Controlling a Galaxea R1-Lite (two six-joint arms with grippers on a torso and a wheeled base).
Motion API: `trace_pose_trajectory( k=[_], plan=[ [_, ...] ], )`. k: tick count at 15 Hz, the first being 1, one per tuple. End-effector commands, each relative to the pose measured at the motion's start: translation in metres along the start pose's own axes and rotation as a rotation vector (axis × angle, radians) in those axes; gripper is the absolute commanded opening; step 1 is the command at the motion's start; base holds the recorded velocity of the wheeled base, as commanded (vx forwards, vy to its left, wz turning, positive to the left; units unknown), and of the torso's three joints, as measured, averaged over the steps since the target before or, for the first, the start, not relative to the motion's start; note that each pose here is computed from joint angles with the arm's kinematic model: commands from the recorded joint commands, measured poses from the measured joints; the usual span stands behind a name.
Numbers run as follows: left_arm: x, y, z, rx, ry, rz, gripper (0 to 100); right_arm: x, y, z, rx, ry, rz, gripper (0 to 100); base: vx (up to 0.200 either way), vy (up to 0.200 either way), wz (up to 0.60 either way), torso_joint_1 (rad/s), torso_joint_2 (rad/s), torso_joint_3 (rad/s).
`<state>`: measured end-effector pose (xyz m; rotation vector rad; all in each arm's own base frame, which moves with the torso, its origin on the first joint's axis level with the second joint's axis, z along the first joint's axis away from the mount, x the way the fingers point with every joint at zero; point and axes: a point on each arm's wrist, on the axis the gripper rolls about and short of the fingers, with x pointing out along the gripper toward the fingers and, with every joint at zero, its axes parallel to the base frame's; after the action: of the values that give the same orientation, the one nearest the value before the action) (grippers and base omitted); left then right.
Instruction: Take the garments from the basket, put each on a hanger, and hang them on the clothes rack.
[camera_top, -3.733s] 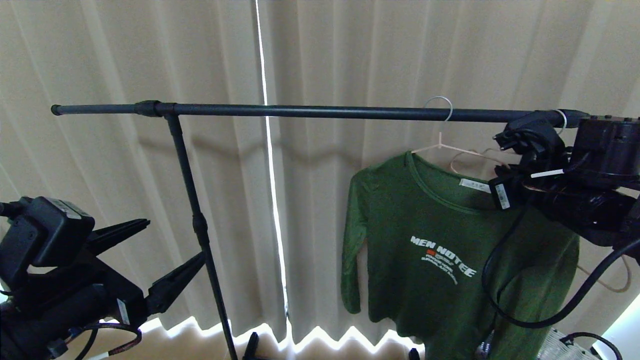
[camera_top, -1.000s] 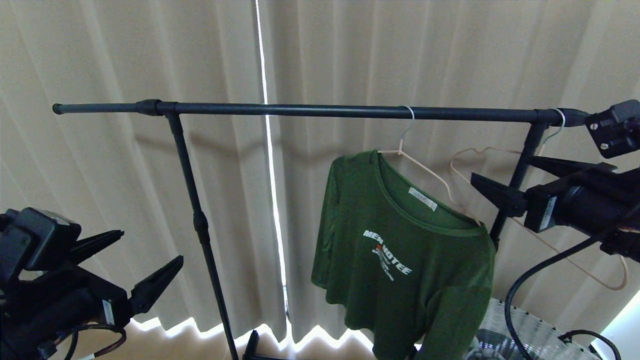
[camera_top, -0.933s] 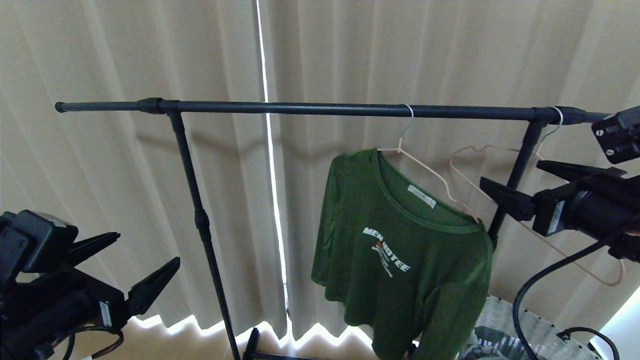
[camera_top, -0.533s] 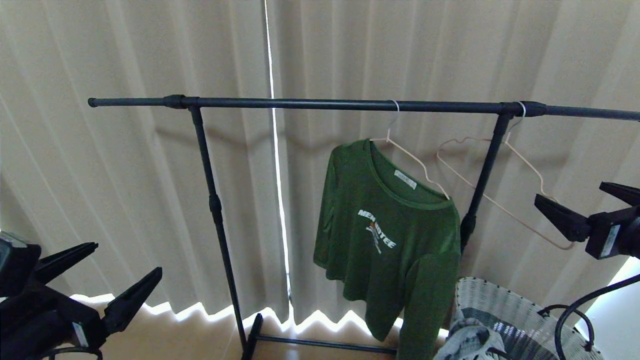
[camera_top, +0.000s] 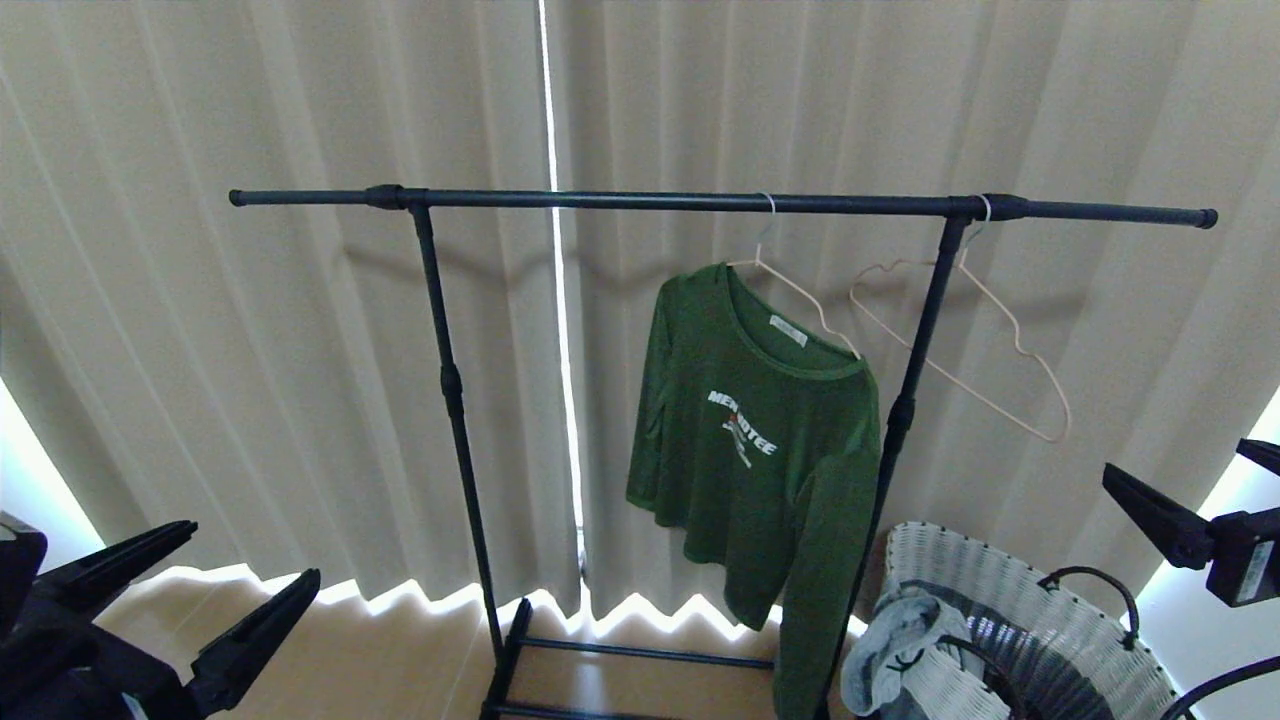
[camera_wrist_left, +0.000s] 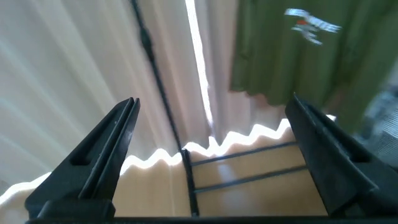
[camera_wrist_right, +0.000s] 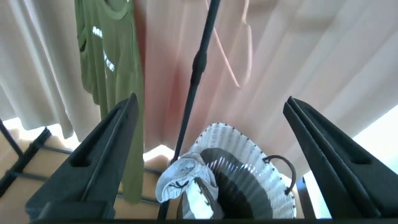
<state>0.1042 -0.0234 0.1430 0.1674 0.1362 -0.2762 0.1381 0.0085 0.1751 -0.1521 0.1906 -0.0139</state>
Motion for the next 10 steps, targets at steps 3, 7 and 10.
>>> trace_pose_trajectory(
  k=[3,7,10],
  plan=[
    [0.01,0.002,0.01,-0.002,-0.01,-0.031,100,-0.005,0.002,-0.011,-0.002,0.008,0.022,100,0.0,0.0,0.0,0.0,0.0,0.0],
    [0.03,0.002,0.006,-0.009,0.067,-0.039,100,-0.009,0.003,-0.022,-0.003,0.027,0.046,100,0.0,0.0,0.0,0.0,0.0,0.0],
    [0.029,0.002,0.006,-0.005,0.065,-0.045,100,-0.01,0.003,-0.027,-0.013,0.045,0.046,100,0.0,0.0,0.0,0.0,0.0,0.0]
  ],
)
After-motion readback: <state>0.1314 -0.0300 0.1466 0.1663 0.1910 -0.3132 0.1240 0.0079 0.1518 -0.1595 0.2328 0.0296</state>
